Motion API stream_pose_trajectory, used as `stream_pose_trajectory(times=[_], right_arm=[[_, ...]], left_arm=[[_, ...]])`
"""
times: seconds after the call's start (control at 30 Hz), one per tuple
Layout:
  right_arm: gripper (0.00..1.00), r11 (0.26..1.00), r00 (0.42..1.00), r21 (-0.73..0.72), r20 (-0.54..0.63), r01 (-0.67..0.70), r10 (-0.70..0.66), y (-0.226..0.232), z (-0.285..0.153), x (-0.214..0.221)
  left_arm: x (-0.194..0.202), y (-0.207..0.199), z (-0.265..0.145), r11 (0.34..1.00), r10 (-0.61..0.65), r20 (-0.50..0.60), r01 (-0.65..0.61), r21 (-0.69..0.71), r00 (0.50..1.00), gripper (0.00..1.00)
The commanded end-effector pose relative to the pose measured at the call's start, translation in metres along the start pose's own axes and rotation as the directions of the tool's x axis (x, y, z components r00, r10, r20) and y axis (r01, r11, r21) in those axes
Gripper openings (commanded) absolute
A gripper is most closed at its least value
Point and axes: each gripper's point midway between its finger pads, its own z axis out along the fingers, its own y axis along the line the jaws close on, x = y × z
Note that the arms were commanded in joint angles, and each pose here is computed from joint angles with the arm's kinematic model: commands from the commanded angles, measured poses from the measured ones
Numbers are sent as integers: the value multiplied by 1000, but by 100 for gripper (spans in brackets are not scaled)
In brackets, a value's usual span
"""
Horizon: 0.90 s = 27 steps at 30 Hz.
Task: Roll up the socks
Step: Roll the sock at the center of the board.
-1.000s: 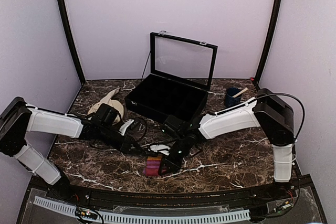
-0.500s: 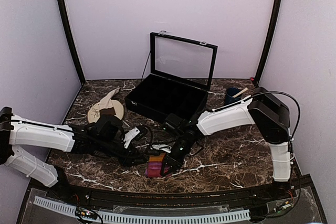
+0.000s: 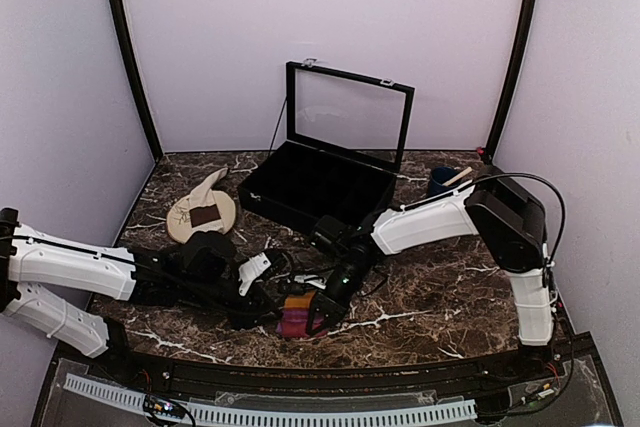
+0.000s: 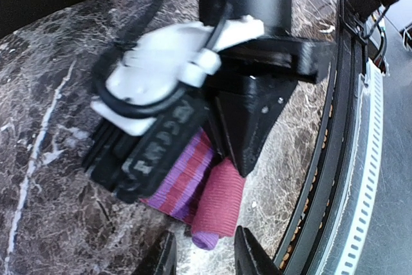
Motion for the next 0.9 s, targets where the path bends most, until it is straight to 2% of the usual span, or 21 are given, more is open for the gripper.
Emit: stream_pose_trajectory(times=[0.0,0.53,0.87], right_arm=[[0,991,983,60,-136,-117,124,-26,12,43],[0,991,979,19,-154,-132,133,-24,10,49],[0,990,978,5,-158,-140,139,-24,8,51]], left_arm=[[-4,-8,7,998,63,1,-63,-15,998,34],[4,-28,44,969,243,-105,-247,-25,964,36],[17,-31,59,949,304,-173,-314,-36,937,36]])
